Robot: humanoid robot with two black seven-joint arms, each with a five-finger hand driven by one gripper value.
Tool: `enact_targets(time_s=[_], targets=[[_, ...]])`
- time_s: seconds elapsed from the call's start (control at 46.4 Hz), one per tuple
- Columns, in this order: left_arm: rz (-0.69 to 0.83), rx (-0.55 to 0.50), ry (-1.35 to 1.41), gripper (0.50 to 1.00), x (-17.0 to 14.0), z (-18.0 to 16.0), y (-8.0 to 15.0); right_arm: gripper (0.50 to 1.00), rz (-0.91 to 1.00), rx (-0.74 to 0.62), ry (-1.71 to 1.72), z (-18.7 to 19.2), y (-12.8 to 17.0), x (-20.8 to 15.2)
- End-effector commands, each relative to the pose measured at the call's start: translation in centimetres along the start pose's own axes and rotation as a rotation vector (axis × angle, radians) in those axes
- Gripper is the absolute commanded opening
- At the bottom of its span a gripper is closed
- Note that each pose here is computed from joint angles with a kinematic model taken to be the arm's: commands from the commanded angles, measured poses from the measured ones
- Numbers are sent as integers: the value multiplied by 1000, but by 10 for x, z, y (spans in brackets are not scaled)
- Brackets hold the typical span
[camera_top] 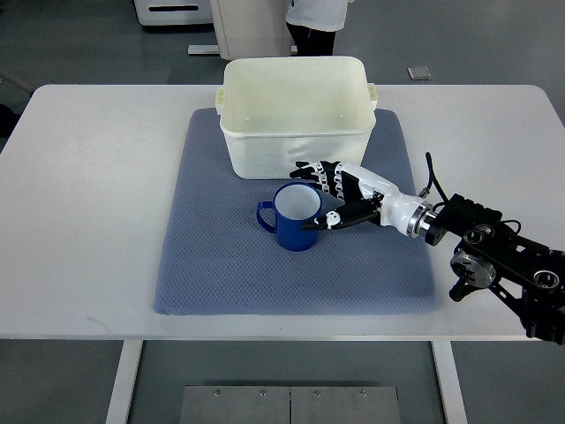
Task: Place cup in box with right hand
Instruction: 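Lower the right hand beside the blue mug and close fingers around it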
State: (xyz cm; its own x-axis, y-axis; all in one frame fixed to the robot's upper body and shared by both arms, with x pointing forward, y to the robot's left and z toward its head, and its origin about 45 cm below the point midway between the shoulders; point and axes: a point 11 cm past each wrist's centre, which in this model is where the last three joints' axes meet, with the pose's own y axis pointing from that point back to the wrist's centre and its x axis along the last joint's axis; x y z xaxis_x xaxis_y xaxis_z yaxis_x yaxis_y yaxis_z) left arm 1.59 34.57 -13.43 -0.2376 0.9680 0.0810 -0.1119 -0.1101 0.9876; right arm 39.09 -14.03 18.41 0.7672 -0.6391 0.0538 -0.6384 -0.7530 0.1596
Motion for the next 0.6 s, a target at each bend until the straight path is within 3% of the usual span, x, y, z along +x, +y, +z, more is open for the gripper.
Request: enact_targets(time_s=[0.0,0.582], targets=[[0,0,0,1000,0,0,0,995,1,-8,-7,3,-1,-3],[0,0,0,1000,0,0,0,995,26,-37,-21,15,-9,-12]])
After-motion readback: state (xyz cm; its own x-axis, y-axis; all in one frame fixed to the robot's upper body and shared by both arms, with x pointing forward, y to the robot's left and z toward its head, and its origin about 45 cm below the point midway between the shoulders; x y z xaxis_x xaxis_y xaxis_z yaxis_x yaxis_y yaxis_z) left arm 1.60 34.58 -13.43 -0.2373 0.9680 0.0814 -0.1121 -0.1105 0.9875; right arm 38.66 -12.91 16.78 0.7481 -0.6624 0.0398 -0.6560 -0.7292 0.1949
